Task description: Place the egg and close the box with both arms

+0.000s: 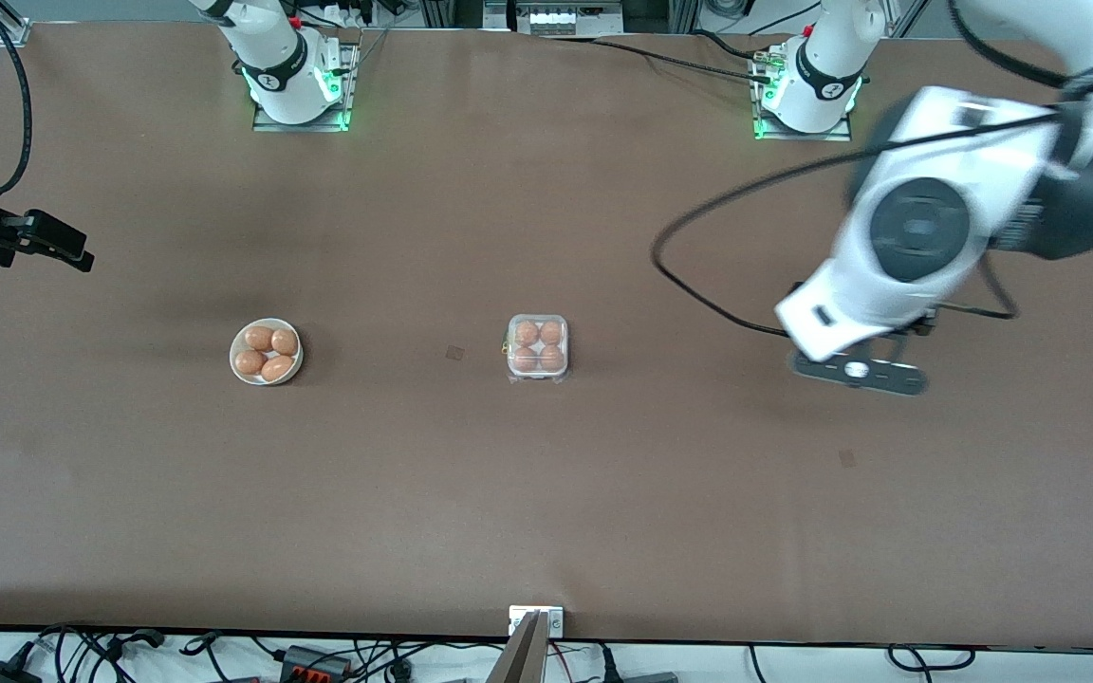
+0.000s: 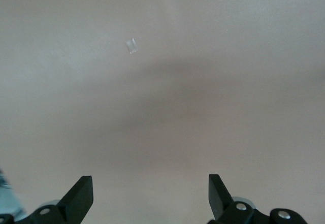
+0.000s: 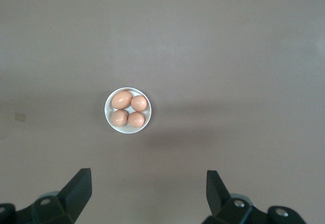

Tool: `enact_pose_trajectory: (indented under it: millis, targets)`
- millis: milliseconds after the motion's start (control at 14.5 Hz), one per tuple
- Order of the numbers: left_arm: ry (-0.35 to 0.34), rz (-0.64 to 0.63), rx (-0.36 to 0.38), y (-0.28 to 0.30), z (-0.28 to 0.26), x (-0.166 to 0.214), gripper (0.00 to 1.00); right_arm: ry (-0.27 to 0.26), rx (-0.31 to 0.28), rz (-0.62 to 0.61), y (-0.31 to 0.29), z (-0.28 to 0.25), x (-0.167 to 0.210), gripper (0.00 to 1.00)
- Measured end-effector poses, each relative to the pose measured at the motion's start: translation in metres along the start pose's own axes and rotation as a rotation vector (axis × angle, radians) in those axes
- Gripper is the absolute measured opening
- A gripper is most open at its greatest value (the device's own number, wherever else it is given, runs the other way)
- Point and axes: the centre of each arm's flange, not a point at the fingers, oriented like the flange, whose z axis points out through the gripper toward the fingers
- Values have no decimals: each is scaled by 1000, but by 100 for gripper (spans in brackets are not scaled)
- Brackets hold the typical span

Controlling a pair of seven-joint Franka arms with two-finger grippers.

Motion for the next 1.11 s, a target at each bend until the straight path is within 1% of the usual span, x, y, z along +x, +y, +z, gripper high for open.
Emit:
enact_pose_trajectory:
  millis: [207,414,553,691,760,967,1105]
  targets:
    - [-26,-102,-185,-72,4,-3,100,4,0,0,0,1,1,100]
    - [-21,-202,-319,-139,2,-17,100,5,0,0,0,1,2,100]
    - [-12,-254,-349,-164,-6,-29,100,6,-3,-1,0,1,2,100]
    - [-11,-275,-381,-164,-16,-39,100,8,-5,-2,0,1,2,100]
    - [-9,-284,-377,-161,-20,-42,100,8,-6,-2,0,1,2,100]
    - [-5,-307,-326,-153,-26,-52,100,5,-6,-4,0,1,2,100]
    - [40,-331,-296,-149,-27,-58,100,4,-6,-4,0,2,2,100]
